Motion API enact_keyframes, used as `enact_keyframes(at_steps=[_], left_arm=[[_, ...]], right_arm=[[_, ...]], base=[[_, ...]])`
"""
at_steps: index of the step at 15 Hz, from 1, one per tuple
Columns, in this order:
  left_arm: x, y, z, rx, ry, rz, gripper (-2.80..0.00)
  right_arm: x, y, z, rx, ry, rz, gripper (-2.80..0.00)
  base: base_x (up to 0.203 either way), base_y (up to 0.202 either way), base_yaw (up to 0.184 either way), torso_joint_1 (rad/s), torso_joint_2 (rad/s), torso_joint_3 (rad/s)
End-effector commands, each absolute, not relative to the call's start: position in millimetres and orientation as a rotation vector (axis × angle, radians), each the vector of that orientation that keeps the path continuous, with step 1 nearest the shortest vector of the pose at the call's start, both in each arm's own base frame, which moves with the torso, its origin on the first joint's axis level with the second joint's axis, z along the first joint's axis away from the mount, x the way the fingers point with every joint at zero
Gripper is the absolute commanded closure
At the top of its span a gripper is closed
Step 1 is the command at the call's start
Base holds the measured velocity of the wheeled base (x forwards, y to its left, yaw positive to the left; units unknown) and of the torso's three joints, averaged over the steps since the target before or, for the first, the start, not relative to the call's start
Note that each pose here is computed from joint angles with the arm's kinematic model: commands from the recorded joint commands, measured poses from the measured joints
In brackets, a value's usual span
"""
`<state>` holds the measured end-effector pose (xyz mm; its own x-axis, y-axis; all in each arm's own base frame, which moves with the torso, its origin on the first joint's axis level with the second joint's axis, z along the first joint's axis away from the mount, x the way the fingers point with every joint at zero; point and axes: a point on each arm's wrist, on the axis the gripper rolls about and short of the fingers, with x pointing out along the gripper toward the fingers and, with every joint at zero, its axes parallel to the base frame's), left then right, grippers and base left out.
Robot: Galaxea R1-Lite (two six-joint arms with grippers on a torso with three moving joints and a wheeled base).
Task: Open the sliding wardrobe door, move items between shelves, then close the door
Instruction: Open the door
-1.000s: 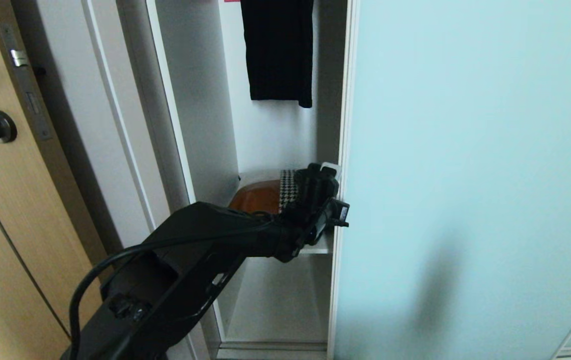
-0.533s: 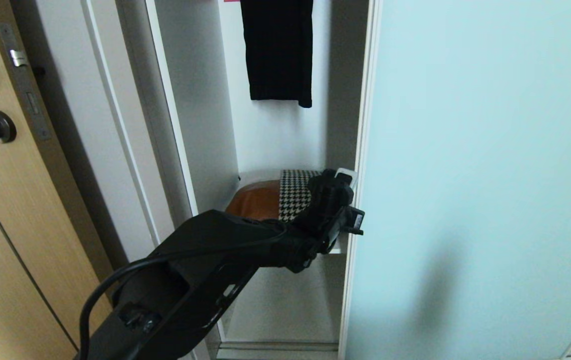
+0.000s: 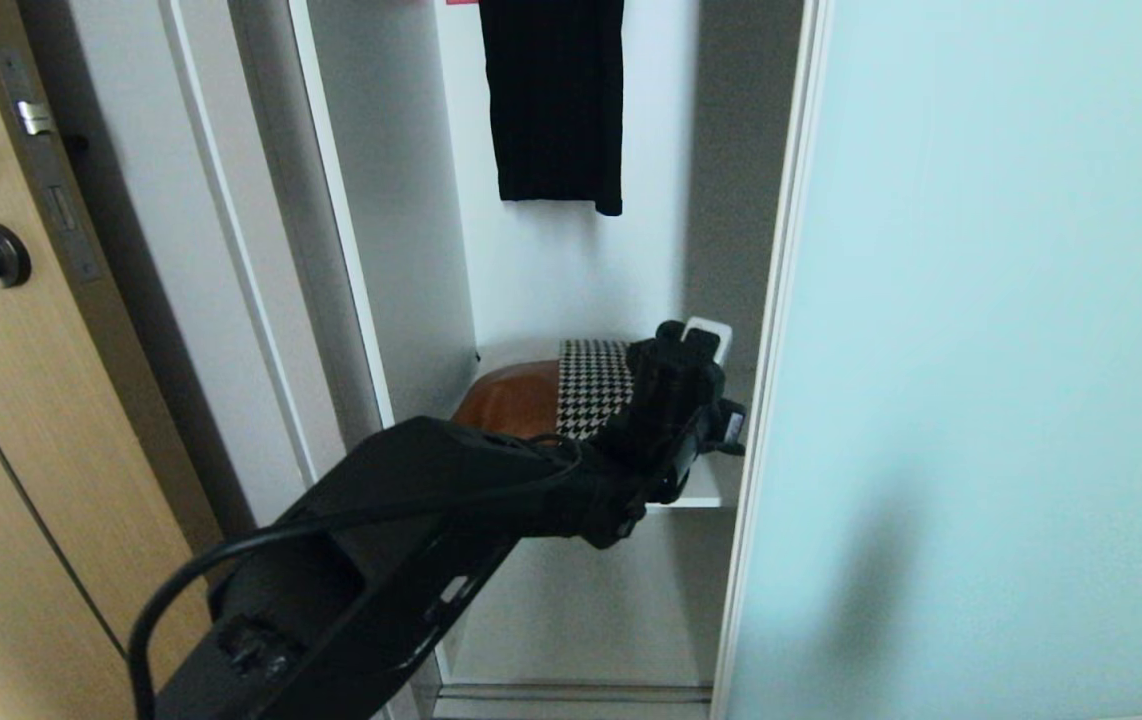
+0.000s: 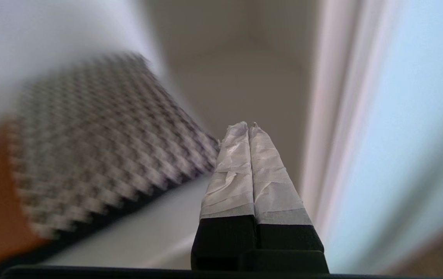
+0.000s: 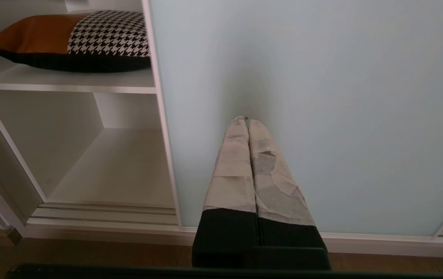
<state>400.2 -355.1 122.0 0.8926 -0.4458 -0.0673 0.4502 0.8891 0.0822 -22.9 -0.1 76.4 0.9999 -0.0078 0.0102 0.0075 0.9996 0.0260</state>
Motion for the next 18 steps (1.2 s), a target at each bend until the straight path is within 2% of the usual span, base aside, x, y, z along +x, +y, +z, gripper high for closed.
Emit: enact_keyframes(at_steps=[1,4,6,11,15,18], left_arm=[[395.2,-331.1,181.6,0.049,-0.049,-0.394,0.00],[360.6,-273.0,285.6,-0.002,-0.200,-0.266,0.00],[322.1,-226.5,328.4,0.015,-0.236,-0.199,0.00],[217.9,-117.9,303.2,0.127,-0.102,-0.042,0.00],[130.2,-39.2,290.8,0.134,-0.165,0.159,0.00],[72.4,-3.7,264.1,0.134,-0.216,0.336,0.00]], right_arm=[[-22.8,-0.1,76.4,0.026,-0.009,-0.008,0.00],[-22.8,-0.1,76.4,0.026,-0.009,-0.008,0.00],[-22.8,-0.1,76.4,0.026,-0.009,-0.008,0.00],[-22.8,-0.1,76.4,0.026,-0.009,-0.008,0.00],[-22.8,-0.1,76.4,0.026,-0.009,-0.008,0.00],[-22.8,-0.1,76.4,0.026,-0.009,-0.007,0.00]], base=[[0.000,0.000,0.000,0.000,0.00,0.000],[0.000,0.000,0.000,0.000,0.00,0.000],[0.000,0.000,0.000,0.000,0.00,0.000],[0.000,0.000,0.000,0.000,0.00,0.000],[0.000,0.000,0.000,0.000,0.00,0.000],[0.000,0.000,0.000,0.000,0.00,0.000]])
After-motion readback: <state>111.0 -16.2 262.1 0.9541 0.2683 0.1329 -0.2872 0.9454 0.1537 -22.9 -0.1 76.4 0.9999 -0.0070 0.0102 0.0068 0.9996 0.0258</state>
